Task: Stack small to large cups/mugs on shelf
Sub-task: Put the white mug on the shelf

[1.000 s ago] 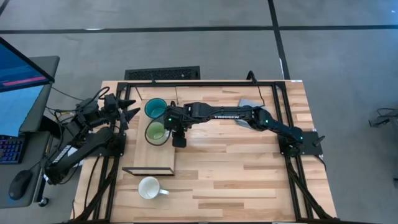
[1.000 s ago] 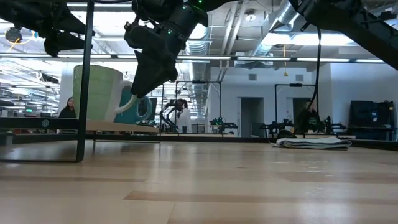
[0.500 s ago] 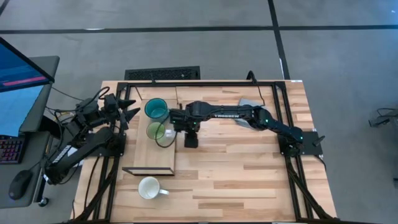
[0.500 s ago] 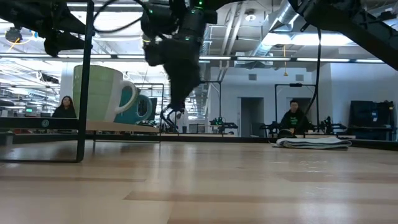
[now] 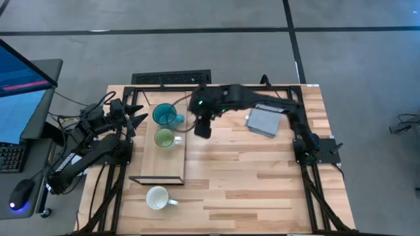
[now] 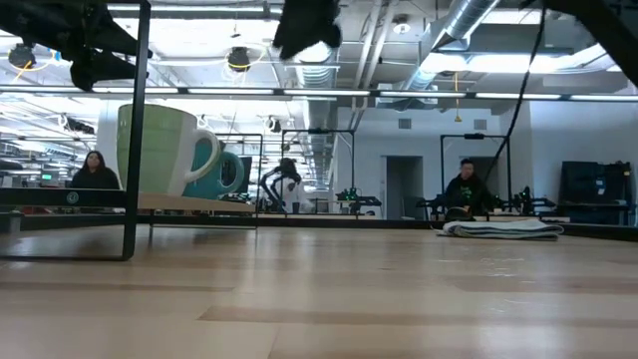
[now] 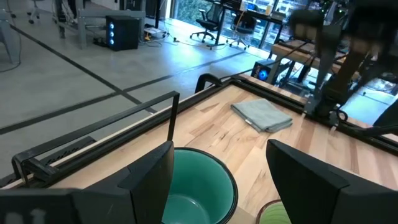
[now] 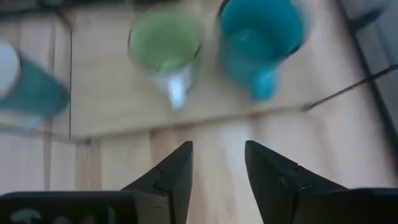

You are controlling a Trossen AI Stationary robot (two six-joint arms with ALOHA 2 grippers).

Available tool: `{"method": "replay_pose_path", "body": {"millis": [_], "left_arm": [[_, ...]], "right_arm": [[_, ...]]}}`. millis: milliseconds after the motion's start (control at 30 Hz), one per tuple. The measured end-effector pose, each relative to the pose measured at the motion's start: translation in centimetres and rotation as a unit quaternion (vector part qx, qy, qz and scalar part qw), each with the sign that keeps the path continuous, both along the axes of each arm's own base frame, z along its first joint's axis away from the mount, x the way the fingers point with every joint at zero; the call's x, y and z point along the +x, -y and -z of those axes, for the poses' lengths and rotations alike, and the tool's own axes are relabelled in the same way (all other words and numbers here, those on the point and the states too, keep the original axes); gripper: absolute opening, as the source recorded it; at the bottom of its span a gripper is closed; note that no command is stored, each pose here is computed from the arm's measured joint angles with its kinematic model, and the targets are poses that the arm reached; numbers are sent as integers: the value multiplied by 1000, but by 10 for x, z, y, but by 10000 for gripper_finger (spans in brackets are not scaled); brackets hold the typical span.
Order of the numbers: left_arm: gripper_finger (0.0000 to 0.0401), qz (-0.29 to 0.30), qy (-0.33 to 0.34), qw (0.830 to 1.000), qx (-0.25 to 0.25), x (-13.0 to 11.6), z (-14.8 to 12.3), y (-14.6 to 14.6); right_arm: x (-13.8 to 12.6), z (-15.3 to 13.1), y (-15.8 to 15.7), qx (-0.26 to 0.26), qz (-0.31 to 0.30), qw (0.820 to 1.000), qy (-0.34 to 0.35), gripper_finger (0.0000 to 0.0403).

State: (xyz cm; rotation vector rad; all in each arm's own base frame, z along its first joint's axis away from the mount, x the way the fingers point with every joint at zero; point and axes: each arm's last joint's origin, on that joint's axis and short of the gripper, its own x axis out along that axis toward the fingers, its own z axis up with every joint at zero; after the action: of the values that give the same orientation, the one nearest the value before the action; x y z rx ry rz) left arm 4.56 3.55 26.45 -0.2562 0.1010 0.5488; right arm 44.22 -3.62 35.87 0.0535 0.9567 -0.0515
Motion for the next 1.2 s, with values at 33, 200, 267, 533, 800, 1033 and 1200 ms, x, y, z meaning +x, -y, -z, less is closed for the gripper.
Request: {"method": "replay_pose_path", "body": {"millis": [33, 200, 267, 533, 800, 1033, 1200], "left_arm": [[248, 0, 0, 1000, 0, 0, 0, 0], [248, -1, 4, 1000, -7, 0, 0, 0], [248, -3, 9, 1000, -14, 0, 0, 0], [248, -9, 27, 998, -52, 0, 1, 0], [248, -10, 28, 998, -53, 0, 1, 0], [248, -9, 28, 998, -53, 0, 1, 0], [248, 0, 29, 998, -54, 0, 0, 1]], "right_arm": [[-5, -11, 2, -8, 7, 1000, 18, 168], [-32, -54, 4, -28, 28, 996, 83, 167], [-41, -69, 0, -37, 26, 992, 116, 166], [-102, -118, -19, -148, 105, 972, 147, 165], [-149, -121, -43, -145, 118, 971, 149, 158], [-177, -91, -65, -129, 118, 964, 199, 154], [-194, -50, -77, -91, 108, 956, 258, 149]]}}
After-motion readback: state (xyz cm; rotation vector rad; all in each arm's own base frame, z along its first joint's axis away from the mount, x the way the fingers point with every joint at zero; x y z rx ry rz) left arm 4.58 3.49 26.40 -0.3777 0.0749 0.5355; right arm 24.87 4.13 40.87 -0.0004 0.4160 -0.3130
